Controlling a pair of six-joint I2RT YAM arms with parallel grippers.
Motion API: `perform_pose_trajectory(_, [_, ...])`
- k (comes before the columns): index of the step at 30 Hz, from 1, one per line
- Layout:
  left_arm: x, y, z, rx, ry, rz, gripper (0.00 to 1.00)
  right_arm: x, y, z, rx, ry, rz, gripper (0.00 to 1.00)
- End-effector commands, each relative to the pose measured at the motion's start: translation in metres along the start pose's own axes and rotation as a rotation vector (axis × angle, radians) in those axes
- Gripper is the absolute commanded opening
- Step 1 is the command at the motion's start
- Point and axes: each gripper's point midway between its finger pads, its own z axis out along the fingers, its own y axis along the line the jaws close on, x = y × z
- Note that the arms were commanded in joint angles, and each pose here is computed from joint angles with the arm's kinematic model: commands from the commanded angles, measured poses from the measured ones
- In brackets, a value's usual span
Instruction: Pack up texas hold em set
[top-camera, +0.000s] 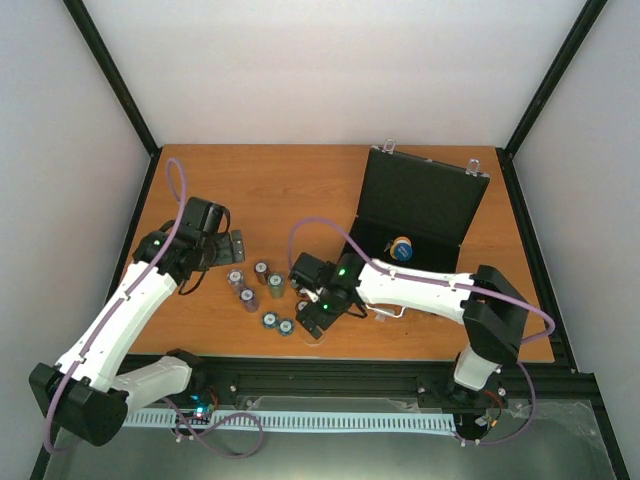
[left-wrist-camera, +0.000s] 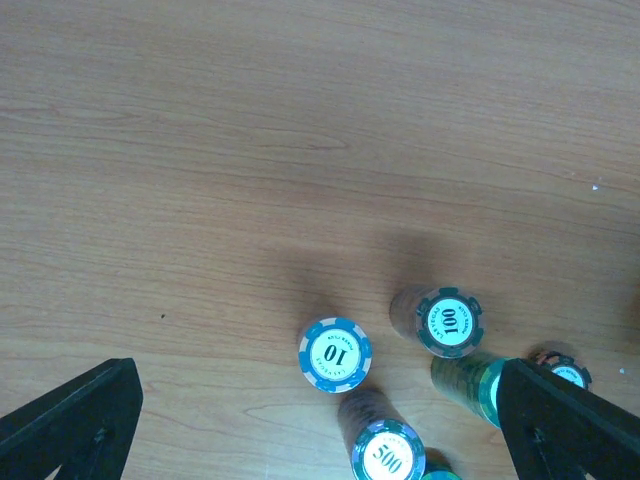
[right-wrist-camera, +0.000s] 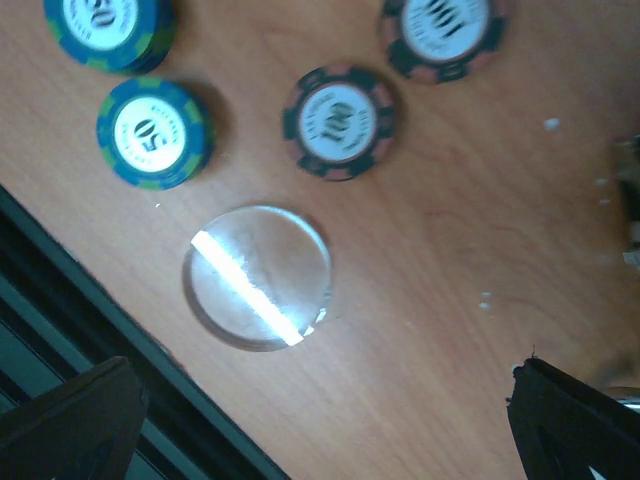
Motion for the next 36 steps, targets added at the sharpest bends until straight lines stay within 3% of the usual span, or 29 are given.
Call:
perform_pose_trajectory(1, [-0.006, 0.001, -0.015, 0.013, -0.025, 0.017, 1.0, 0.007, 0.023, 0.012, -0.002, 0.041, -0.022, 1.0])
perform_pose_trajectory(30, [-0.002, 0.001, -0.019, 0.024, -0.015, 0.05, 1.0, 0.013, 0.045, 0.08, 0.018, 0.172, -0.092, 1.0])
perform_pose_trajectory(36, [-0.001, 0.002, -0.02, 0.026, -0.015, 0.064, 1.0, 0.016, 0.039, 0.081, 0.055, 0.182, -0.064, 0.87])
